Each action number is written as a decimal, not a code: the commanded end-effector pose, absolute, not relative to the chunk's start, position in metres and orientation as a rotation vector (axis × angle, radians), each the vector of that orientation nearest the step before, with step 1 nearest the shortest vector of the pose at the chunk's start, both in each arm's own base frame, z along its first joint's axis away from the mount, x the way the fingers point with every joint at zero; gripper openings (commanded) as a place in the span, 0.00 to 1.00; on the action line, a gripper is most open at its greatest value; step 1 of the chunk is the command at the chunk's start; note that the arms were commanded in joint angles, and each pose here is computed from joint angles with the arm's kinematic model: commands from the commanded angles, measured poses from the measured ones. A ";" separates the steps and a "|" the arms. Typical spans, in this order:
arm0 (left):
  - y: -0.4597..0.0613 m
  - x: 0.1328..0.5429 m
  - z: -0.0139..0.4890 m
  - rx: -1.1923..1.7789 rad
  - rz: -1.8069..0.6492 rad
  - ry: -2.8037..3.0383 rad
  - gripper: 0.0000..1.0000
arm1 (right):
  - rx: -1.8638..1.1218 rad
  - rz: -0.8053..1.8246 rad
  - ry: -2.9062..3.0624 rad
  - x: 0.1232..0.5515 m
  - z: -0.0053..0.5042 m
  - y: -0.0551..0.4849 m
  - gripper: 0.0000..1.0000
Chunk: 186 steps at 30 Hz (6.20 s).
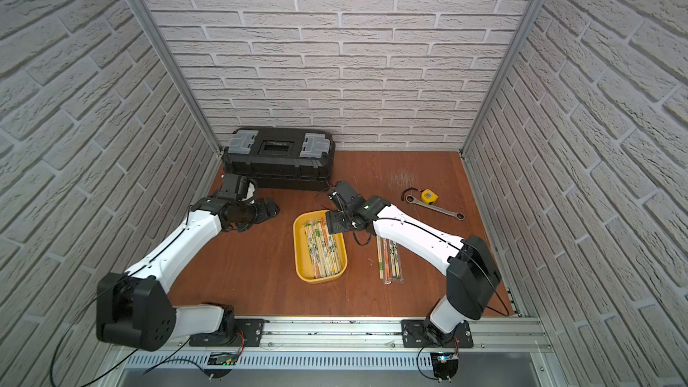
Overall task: Take the paired disposable chopsticks out of the storage box
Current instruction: Pick up the paired disposable chopsticks from the storage box, then place the paired disposable chopsticks at the center of the board.
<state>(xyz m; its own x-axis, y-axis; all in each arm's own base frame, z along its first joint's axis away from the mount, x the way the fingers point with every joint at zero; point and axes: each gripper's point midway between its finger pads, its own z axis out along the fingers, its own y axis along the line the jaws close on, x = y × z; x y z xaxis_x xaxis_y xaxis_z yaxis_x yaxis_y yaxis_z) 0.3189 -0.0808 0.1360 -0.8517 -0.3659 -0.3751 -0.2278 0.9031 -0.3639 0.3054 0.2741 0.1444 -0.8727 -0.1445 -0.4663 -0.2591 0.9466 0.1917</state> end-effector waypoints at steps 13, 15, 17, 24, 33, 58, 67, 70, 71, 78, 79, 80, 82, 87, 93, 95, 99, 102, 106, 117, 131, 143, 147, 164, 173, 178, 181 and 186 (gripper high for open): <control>-0.069 0.313 0.130 -0.467 -0.437 2.605 0.98 | -0.415 0.429 2.811 0.276 0.090 0.357 0.28; -0.069 0.313 0.130 -0.467 -0.441 2.605 0.98 | -0.432 0.411 2.821 0.274 0.085 0.361 0.28; -0.069 0.312 0.130 -0.468 -0.440 2.603 0.98 | -0.445 0.394 2.833 0.272 0.080 0.364 0.27; -0.068 0.311 0.131 -0.469 -0.448 2.597 0.98 | -0.453 0.312 2.872 0.272 0.060 0.363 0.23; -0.068 0.312 0.130 -0.471 -0.455 2.596 0.98 | -0.470 0.199 2.891 0.276 0.048 0.353 0.21; -0.070 0.314 0.126 -0.473 -0.472 2.600 0.98 | -0.472 0.126 2.920 0.280 0.037 0.348 0.24; -0.070 0.314 0.125 -0.473 -0.474 2.599 0.98 | -0.490 0.108 2.941 0.279 0.029 0.349 0.21; -0.070 0.315 0.126 -0.471 -0.476 2.597 0.98 | -0.487 0.118 2.937 0.279 0.032 0.349 0.17; -0.070 0.314 0.127 -0.472 -0.477 2.596 0.98 | -0.487 0.122 2.935 0.279 0.034 0.350 0.16; -0.071 0.314 0.127 -0.474 -0.480 2.594 0.98 | -0.485 0.137 2.928 0.279 0.042 0.350 0.07; -0.071 0.314 0.127 -0.472 -0.479 2.594 0.98 | -0.483 0.143 2.926 0.279 0.043 0.351 0.07; -0.070 0.314 0.127 -0.472 -0.479 2.595 0.98 | -0.483 0.148 2.925 0.279 0.045 0.351 0.06; -0.071 0.314 0.127 -0.471 -0.482 2.596 0.98 | -0.477 0.167 2.916 0.279 0.051 0.352 0.03; -0.071 0.315 0.129 -0.470 -0.481 2.593 0.98 | -0.457 0.253 2.890 0.280 0.069 0.360 0.02; -0.071 0.316 0.129 -0.467 -0.482 2.593 0.98 | -0.415 0.393 2.856 0.283 0.093 0.372 0.02; -0.071 0.316 0.129 -0.465 -0.484 2.594 0.98 | -0.403 0.417 2.844 0.285 0.100 0.373 0.02; -0.071 0.316 0.129 -0.469 -0.485 2.593 0.98 | -0.377 0.440 2.837 0.288 0.105 0.372 0.02; -0.072 0.315 0.130 -0.465 -0.489 2.591 0.98 | -0.353 0.483 2.799 0.291 0.125 0.370 0.02; -0.073 0.315 0.130 -0.462 -0.501 2.592 0.98 | -0.317 0.506 2.769 0.297 0.139 0.363 0.02; -0.087 0.315 0.129 -0.438 -0.520 2.606 0.98 | -0.152 0.438 2.706 0.316 0.167 0.296 0.02; -0.104 0.316 0.127 -0.394 -0.503 2.631 0.98 | -0.042 -0.026 2.817 0.294 0.106 0.196 0.02; -0.106 0.313 0.128 -0.371 -0.483 2.652 0.98 | -0.013 -0.289 2.894 0.285 0.053 0.171 0.02; -0.107 0.314 0.128 -0.371 -0.488 2.651 0.98 | -0.002 -0.360 2.900 0.284 0.045 0.163 0.02; -0.109 0.315 0.127 -0.355 -0.484 2.661 0.98 | 0.042 -0.519 2.933 0.277 0.020 0.142 0.02; -0.110 0.316 0.127 -0.350 -0.492 2.657 0.98 | 0.060 -0.516 2.925 0.277 0.024 0.140 0.13; -0.111 0.316 0.127 -0.344 -0.492 2.659 0.98 | 0.064 -0.499 2.915 0.279 0.030 0.141 0.20; -0.110 0.315 0.126 -0.347 -0.497 2.654 0.98 | 0.062 -0.497 2.908 0.280 0.034 0.141 0.24; -0.109 0.313 0.126 -0.346 -0.491 2.656 0.98 | 0.073 -0.452 2.899 0.281 0.044 0.145 0.29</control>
